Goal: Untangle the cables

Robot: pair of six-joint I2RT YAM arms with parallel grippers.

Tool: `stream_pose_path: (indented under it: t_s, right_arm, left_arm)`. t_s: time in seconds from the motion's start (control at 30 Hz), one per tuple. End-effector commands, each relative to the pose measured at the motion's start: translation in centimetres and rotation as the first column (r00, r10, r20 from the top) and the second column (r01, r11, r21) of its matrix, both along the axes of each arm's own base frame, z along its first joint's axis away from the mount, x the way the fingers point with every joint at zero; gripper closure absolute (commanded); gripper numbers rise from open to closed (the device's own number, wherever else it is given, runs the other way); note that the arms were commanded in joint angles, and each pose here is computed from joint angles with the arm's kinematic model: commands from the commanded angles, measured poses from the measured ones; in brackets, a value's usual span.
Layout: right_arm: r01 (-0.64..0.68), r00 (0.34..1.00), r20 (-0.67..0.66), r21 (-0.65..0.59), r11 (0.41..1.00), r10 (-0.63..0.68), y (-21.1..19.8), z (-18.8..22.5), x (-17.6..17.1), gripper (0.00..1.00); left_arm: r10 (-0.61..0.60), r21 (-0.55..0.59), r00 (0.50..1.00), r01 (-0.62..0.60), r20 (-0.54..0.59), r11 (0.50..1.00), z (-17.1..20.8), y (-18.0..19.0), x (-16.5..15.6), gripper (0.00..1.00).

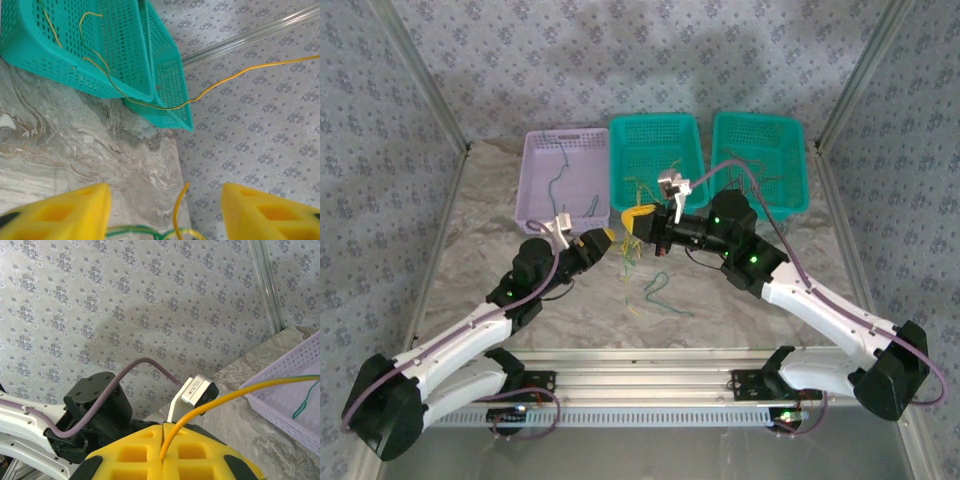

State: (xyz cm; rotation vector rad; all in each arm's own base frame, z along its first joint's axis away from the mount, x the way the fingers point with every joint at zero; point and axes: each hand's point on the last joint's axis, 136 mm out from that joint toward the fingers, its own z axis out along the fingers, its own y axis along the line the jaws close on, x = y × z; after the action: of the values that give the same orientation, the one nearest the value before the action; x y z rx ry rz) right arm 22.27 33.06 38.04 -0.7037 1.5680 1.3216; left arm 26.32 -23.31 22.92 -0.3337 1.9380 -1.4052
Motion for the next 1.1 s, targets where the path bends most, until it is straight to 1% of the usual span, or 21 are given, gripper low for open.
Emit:
stream_pose_path:
  t_s: [0.0, 0.07, 0.17, 0.27, 0.37, 0.4, 0.43, 0.5, 0.6, 0.83, 1.07]
  right_arm:
    - [-0.007, 0.999, 0.054, 0.04, 0.999, 0.005, 0.0, 2.5, -0.2, 1.0]
    - [-0.004, 0.999, 0.054, 0.038, 0.999, 0.002, 0.0, 2.5, -0.1, 1.0]
    - [0.001, 0.999, 0.053, 0.039, 0.999, -0.003, 0.0, 2.5, 0.0, 1.0]
    - [0.009, 0.999, 0.052, 0.036, 0.999, -0.01, 0.0, 2.4, 0.1, 1.0]
    - [0.026, 0.999, 0.046, 0.031, 0.999, -0.027, -0.1, 2.2, 0.4, 1.0]
    - [0.038, 0.998, 0.045, 0.028, 0.999, -0.039, -0.2, 2.1, 0.5, 1.0]
    - [0.052, 0.998, 0.046, 0.028, 0.998, -0.053, -0.3, 2.1, 0.7, 1.0]
    - [0.064, 0.997, 0.046, 0.032, 0.997, -0.065, -0.6, 2.1, 0.9, 1.0]
    - [0.068, 0.996, 0.05, 0.045, 0.997, -0.07, -0.8, 2.4, 1.0, 1.0]
    - [0.069, 0.997, 0.043, 0.04, 0.997, -0.071, -0.4, 2.1, 1.5, 1.0]
    - [0.099, 0.994, 0.04, 0.049, 0.994, -0.101, -0.7, 2.3, 2.3, 1.0]
  left_arm:
    - [-0.013, -0.019, 1.0, 0.014, 0.022, 1.0, 0.9, -0.1, -0.2, 0.55]
    - [-0.015, -0.021, 1.0, 0.016, 0.027, 1.0, 1.0, -0.1, -0.2, 0.65]
    - [-0.014, -0.018, 1.0, 0.015, 0.026, 1.0, 1.1, 0.0, -0.2, 0.71]
    - [-0.014, -0.017, 1.0, 0.014, 0.019, 1.0, 0.8, 0.0, -0.2, 0.74]
    - [-0.014, -0.016, 1.0, 0.014, 0.013, 1.0, 0.8, 0.0, -0.3, 0.74]
    - [-0.019, -0.021, 1.0, 0.019, 0.015, 1.0, 0.9, 0.0, -0.3, 0.72]
    - [-0.025, -0.022, 1.0, 0.025, 0.013, 0.999, 0.9, -0.1, -0.5, 0.67]
    - [-0.025, -0.018, 1.0, 0.025, 0.002, 1.0, 0.7, 0.0, -0.7, 0.53]
    - [-0.021, -0.015, 1.0, 0.02, -0.003, 1.0, 0.4, 0.4, -1.0, 0.44]
    - [-0.021, -0.049, 1.0, 0.021, -0.004, 0.999, 0.5, 0.4, -1.1, 0.39]
    - [-0.03, -0.061, 1.0, 0.03, -0.001, 0.998, 0.8, 0.5, -1.6, 0.38]
